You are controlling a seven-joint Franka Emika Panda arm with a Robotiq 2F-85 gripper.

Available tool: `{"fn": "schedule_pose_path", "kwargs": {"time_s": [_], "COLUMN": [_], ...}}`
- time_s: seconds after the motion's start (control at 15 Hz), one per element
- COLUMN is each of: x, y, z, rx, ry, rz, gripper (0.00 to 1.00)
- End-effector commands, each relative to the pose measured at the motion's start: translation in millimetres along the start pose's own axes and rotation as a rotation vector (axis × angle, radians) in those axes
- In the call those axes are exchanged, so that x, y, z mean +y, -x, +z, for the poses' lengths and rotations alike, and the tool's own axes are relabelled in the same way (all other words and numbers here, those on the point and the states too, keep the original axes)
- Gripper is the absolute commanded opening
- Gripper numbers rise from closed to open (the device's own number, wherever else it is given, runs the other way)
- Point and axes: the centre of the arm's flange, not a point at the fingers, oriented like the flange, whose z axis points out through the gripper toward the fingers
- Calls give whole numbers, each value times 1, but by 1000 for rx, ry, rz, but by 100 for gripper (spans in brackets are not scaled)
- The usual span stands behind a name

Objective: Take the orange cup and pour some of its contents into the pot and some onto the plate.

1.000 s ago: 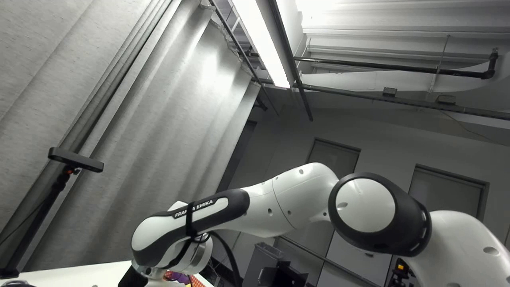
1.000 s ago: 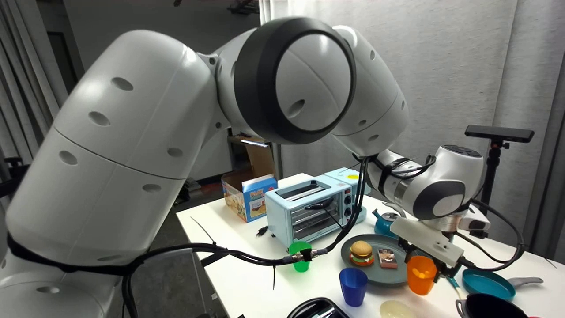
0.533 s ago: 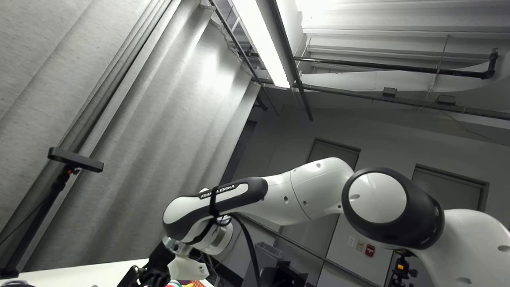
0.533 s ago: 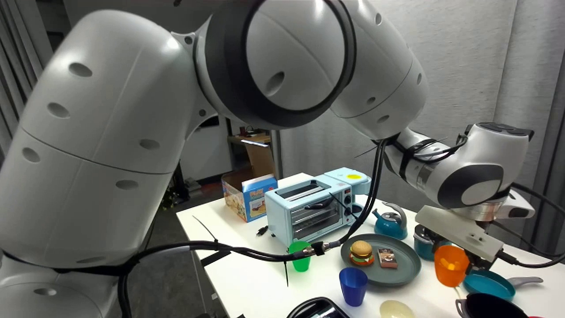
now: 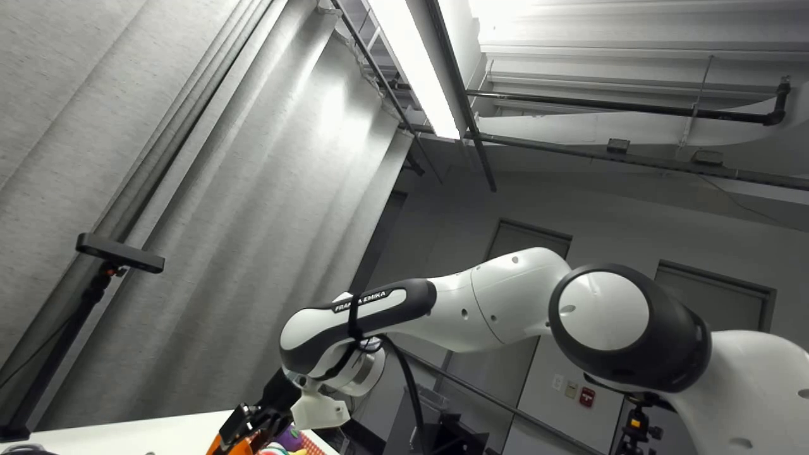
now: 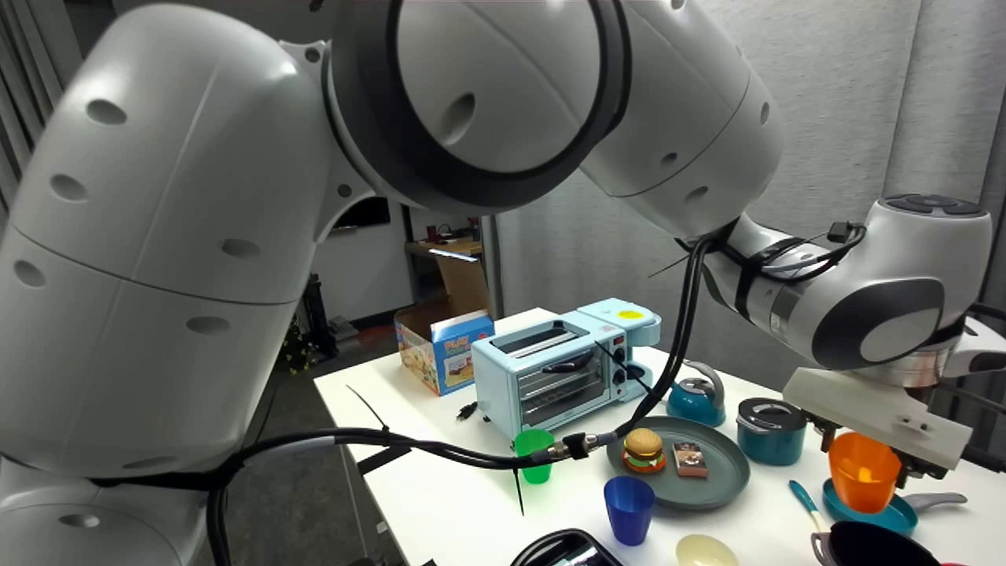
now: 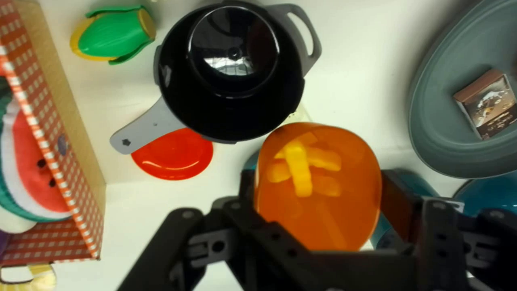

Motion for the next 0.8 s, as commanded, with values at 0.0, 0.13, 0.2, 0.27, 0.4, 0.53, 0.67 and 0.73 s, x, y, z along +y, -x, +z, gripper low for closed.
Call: {"fn": "schedule_pose_path", "kwargs": {"time_s": [0.0,0.13,0.2,0.27,0.4,0.53,0.67,0.73], "x": [8,12,14,16,17,16,15,14], "y": [10,15,20,26,41,52,60,62], "z": [-5,0,3,7,19,31,38,39], "rx": [67,79,80,81,84,102,131,148], "ry": [96,136,148,161,176,187,200,205], "rz": [-80,-114,-127,-141,-172,-196,-213,-221], "gripper": [51,51,51,51,51,51,51,51]}}
